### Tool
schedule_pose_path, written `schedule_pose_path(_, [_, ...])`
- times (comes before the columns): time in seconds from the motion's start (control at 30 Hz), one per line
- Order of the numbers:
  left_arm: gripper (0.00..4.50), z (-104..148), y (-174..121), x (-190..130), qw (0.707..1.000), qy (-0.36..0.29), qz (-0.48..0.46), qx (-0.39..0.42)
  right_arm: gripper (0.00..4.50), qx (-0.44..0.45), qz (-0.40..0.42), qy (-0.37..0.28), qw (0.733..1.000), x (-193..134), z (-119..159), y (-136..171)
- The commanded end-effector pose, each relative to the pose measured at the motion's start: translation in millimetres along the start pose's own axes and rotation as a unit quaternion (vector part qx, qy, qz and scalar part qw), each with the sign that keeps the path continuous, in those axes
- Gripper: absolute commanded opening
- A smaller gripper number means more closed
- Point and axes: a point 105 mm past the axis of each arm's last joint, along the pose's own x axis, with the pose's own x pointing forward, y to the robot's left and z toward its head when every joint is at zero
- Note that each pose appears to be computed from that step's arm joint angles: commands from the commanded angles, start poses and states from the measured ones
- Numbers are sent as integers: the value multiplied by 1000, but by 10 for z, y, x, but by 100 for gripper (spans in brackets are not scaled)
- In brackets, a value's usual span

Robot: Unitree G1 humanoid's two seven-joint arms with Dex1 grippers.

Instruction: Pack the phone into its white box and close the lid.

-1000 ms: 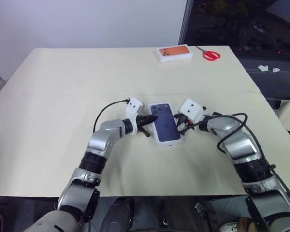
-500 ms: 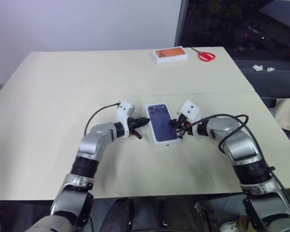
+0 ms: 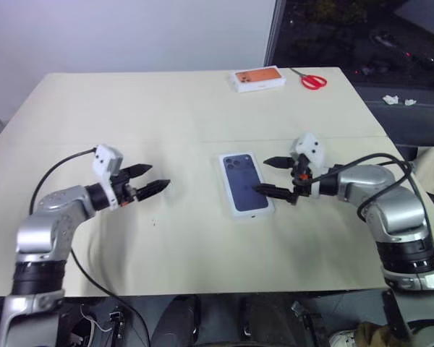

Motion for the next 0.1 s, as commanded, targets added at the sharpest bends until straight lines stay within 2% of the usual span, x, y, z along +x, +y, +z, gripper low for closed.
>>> schedule_pose_path(0.03, [444, 40, -10, -261, 1000, -3, 4, 7, 450, -11, 29, -18, 999, -176, 87, 96])
schedule_pose_path(0.1, [444, -64, 15, -440, 999, 13, 26, 15, 450, -20, 22, -12, 999, -269, -9, 82])
